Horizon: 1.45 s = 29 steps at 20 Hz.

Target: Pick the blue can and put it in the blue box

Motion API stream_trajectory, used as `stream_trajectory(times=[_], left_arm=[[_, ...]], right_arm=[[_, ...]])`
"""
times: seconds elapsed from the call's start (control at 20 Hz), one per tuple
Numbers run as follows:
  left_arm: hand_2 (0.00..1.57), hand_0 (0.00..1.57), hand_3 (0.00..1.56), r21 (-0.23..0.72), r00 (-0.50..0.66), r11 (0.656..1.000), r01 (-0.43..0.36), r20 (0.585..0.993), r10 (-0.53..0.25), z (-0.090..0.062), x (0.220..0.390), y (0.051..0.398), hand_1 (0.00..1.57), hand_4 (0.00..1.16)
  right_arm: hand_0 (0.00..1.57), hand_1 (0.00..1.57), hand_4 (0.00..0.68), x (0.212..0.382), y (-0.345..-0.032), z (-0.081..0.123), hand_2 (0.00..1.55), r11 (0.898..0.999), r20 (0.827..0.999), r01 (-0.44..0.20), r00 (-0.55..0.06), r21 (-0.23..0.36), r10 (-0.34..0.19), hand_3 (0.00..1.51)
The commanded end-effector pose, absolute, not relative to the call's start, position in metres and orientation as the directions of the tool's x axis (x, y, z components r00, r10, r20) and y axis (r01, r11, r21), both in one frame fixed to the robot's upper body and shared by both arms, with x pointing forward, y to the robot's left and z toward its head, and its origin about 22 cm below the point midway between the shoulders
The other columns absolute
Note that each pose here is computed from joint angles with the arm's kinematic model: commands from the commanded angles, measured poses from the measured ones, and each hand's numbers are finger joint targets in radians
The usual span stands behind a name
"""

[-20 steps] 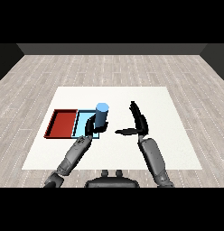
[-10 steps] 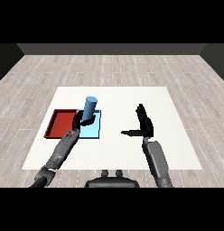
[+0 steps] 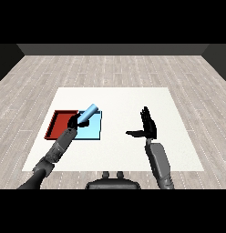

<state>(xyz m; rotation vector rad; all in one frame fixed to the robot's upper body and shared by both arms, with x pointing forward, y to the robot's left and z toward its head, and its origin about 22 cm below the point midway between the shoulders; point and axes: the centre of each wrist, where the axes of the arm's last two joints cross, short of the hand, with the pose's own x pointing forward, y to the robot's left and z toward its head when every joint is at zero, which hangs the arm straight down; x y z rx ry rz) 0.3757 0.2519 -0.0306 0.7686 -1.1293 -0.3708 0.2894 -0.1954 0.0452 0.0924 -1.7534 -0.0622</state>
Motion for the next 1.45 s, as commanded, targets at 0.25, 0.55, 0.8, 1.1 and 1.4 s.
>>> stream_trajectory(times=[0.25, 0.55, 0.8, 1.1, 1.4], left_arm=[[1.04, 1.20, 0.00, 0.774, 0.625, 0.628, 0.075, 0.455, -0.634, -0.045, 0.389, 0.234, 1.20, 0.83], [1.34, 1.46, 0.13, 0.690, 0.630, 0.653, 0.313, 0.364, -0.686, -0.062, 0.377, 0.232, 1.46, 0.62], [0.00, 0.00, 0.00, 0.666, 0.669, 0.677, 0.315, 0.350, -0.656, -0.075, 0.369, 0.220, 0.00, 0.00], [0.00, 0.00, 0.00, 0.706, 0.548, 0.661, -0.254, 0.668, -0.503, -0.057, 0.380, 0.225, 0.00, 0.00], [0.00, 0.00, 0.00, 0.408, 0.054, 0.807, -0.427, 0.902, -0.428, -0.006, 0.403, 0.207, 0.00, 0.00]], right_arm=[[0.00, 0.00, 0.000, 0.314, -0.203, 0.035, 0.00, 0.994, 0.985, 0.013, -0.141, 0.105, -0.102, 0.00], [0.00, 0.00, 0.000, 0.310, -0.222, 0.024, 0.00, 0.991, 0.985, 0.060, -0.130, 0.118, -0.110, 0.00], [0.00, 0.00, 0.000, 0.297, -0.216, 0.015, 0.00, 0.993, 0.983, 0.028, -0.143, 0.119, -0.114, 0.00], [0.00, 0.00, 0.000, 0.308, -0.221, 0.025, 0.00, 0.996, 0.984, 0.043, -0.168, 0.072, -0.064, 0.00], [0.00, 0.00, 0.000, 0.301, -0.224, 0.025, 0.00, 1.000, 0.983, 0.013, -0.183, 0.013, -0.010, 0.00]])
